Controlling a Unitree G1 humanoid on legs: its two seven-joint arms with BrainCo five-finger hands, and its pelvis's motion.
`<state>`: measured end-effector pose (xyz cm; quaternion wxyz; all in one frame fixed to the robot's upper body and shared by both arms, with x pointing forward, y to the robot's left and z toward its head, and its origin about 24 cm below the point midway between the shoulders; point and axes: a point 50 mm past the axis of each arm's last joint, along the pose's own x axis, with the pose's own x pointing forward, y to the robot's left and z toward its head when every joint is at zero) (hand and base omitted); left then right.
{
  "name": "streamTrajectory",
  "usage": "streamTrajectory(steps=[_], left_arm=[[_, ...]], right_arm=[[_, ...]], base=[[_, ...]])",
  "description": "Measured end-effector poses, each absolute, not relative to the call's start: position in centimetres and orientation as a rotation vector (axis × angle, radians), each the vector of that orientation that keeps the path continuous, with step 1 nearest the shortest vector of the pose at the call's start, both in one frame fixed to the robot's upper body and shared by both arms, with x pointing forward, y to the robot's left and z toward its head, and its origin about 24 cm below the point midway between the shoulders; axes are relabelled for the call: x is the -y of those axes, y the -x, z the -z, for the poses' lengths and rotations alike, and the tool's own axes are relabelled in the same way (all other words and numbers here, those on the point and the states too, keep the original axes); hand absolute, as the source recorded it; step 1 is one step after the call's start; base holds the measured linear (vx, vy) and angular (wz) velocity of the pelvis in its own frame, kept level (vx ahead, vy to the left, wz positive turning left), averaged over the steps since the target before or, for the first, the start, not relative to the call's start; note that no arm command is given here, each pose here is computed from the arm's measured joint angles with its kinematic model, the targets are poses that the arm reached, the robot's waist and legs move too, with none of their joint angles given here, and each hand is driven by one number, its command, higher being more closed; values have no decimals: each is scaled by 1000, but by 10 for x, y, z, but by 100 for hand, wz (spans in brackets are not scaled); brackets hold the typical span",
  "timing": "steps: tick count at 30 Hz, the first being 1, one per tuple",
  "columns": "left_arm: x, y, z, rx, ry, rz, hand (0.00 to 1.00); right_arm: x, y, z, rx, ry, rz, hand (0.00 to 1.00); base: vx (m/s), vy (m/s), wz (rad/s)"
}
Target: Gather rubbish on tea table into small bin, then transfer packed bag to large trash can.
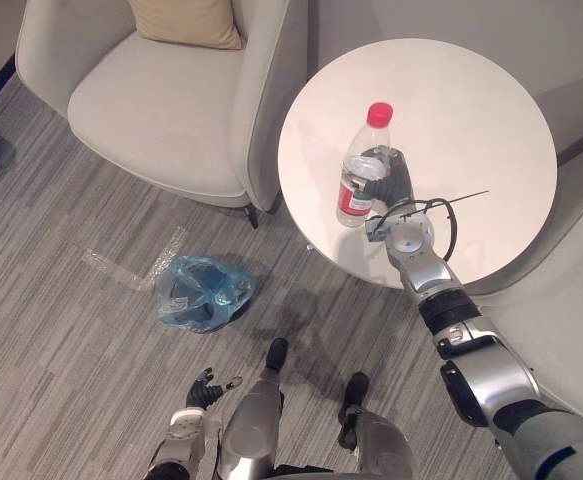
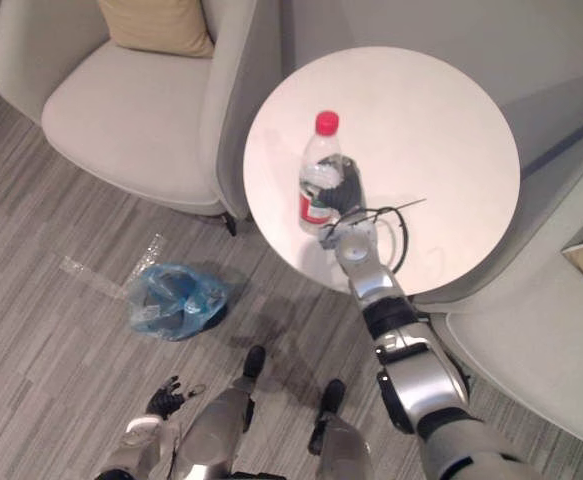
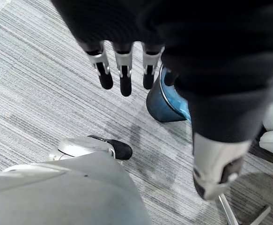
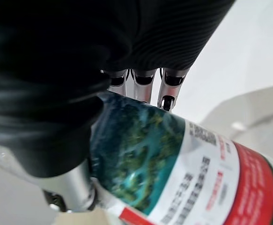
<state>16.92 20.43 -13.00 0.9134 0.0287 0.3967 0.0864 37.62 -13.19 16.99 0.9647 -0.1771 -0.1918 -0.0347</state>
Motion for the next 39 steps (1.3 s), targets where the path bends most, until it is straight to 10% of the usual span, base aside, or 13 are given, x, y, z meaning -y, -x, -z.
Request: streamTrajectory(steps=[22, 39], left_arm=[[-201, -135, 147, -965, -158, -63, 0], [-182, -134, 148, -950, -157, 2, 0]], right_arm=[[137, -229, -36, 97, 255, -133, 100], [125, -231, -49, 177, 330, -166, 100]], base=[[-33, 8, -21], [-95, -66, 28]])
